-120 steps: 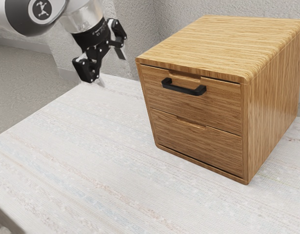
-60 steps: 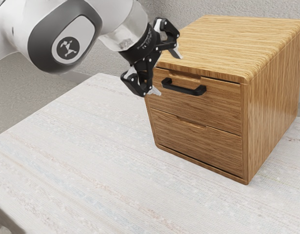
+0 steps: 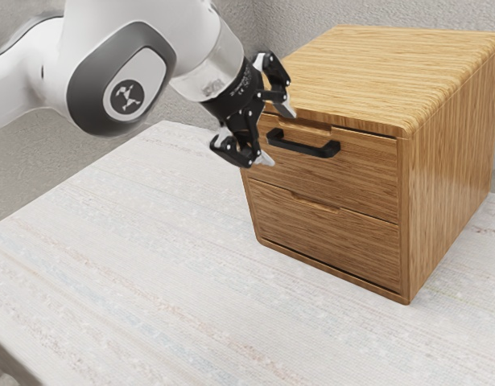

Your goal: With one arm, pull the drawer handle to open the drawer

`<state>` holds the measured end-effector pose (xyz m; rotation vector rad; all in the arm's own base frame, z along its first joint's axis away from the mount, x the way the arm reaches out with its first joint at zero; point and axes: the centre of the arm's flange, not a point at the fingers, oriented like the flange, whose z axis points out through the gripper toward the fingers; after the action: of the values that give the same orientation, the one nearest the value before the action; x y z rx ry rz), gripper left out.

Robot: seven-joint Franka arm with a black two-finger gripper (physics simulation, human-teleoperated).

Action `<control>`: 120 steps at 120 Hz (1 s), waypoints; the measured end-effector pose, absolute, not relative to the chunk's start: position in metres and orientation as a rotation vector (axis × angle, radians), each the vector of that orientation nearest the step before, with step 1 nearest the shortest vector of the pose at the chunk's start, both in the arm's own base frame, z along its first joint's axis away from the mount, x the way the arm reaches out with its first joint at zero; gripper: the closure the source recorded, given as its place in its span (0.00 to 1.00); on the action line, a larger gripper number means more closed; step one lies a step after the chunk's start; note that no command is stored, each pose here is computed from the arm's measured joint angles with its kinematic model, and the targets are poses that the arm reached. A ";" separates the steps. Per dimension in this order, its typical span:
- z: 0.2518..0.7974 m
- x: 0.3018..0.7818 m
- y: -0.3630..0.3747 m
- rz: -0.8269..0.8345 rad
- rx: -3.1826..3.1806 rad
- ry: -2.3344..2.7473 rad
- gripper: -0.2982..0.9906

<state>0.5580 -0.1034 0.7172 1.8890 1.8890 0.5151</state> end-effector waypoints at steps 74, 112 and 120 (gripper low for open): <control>0.680 0.593 -0.100 0.462 1.838 1.880 0.61; 0.677 0.601 -0.082 0.475 1.807 1.872 0.62; 0.675 0.602 -0.078 0.475 1.804 1.876 0.62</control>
<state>0.6015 -0.0783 0.6752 1.8039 1.8760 0.4748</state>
